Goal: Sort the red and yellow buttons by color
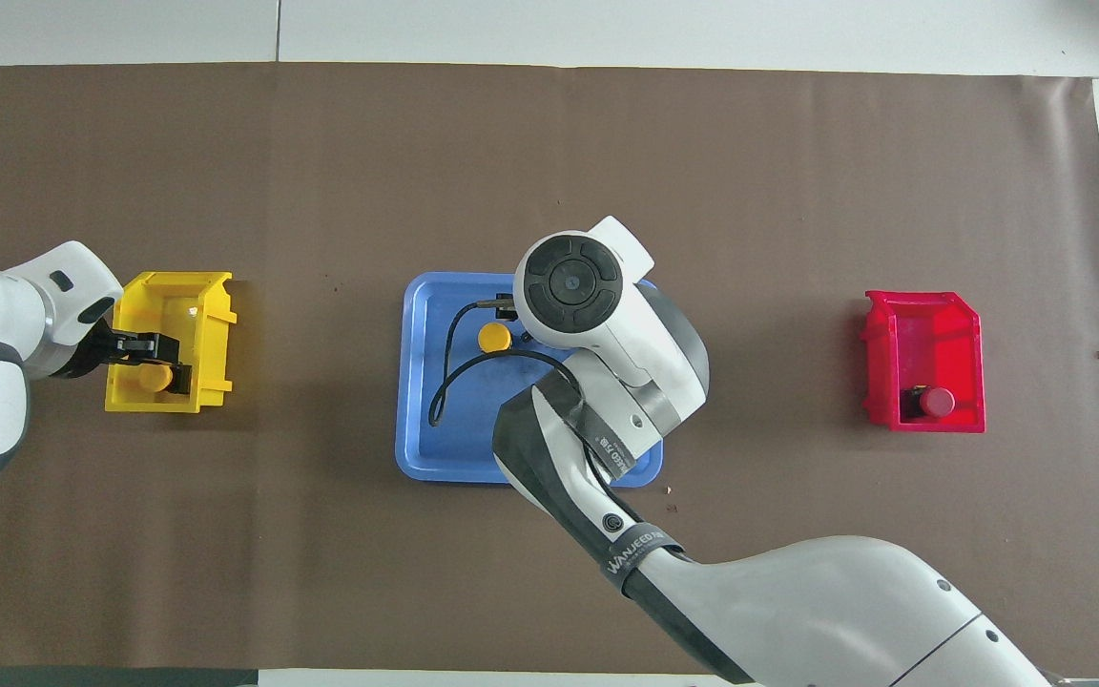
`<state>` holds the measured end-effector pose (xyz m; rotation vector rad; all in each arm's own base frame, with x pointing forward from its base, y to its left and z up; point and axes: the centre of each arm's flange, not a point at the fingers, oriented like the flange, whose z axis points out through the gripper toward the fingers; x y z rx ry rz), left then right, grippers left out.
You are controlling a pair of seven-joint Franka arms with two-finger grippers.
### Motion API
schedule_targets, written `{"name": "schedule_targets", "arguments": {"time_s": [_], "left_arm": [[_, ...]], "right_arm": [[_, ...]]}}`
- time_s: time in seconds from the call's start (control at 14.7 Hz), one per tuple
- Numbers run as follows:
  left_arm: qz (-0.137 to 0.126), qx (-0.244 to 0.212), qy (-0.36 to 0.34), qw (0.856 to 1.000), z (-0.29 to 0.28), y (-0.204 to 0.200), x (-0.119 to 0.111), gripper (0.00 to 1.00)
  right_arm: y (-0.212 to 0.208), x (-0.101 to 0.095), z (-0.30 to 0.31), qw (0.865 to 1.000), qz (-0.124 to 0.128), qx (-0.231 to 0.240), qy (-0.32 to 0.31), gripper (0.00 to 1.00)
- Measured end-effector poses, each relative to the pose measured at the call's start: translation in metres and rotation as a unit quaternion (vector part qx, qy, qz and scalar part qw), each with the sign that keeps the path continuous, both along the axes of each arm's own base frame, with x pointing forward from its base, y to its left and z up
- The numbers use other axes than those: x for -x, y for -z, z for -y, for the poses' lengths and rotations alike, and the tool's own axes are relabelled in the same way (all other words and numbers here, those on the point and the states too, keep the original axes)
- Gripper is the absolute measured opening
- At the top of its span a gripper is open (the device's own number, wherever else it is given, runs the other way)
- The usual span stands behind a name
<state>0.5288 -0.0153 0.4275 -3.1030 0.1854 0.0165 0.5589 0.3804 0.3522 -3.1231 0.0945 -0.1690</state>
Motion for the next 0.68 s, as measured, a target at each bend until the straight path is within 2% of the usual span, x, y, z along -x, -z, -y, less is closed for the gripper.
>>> {"name": "schedule_targets", "arguments": {"time_s": [0.07,0.14,0.2,0.27,0.34,0.41,0.48,0.68], "left_arm": [[0.003,-0.001,0.002,1.0,0.003,-0.034,-0.007,0.94],[0.009,-0.001,0.003,1.0,0.006,-0.074,-0.013,1.0],[0.019,-0.001,0.004,1.0,0.009,-0.116,-0.016,1.0],[0.028,-0.001,0.008,1.0,0.014,-0.152,-0.017,1.0],[0.036,0.0,0.009,0.999,0.024,-0.176,-0.016,1.0],[0.044,0.001,0.005,0.999,0.036,-0.188,-0.017,1.0],[0.045,0.002,0.0,0.999,0.05,-0.184,-0.018,1.0],[0.047,0.007,-0.018,0.999,0.095,-0.137,-0.029,1.0]], "right_arm": [[0.001,0.001,0.001,1.0,-0.001,0.001,0.0,0.72],[0.002,0.002,0.001,1.0,-0.001,0.0,0.0,0.67],[0.001,0.002,0.001,1.0,0.003,-0.002,-0.001,0.67],[0.001,0.002,0.0,1.0,0.005,-0.004,-0.001,0.6],[0.0,0.002,0.0,1.0,0.007,-0.005,-0.001,0.49],[0.0,0.002,0.001,1.0,0.007,-0.005,-0.001,0.41],[-0.001,0.002,0.001,1.0,0.007,-0.005,-0.001,0.41],[-0.015,-0.006,0.013,1.0,-0.002,0.011,0.001,0.41]]}}
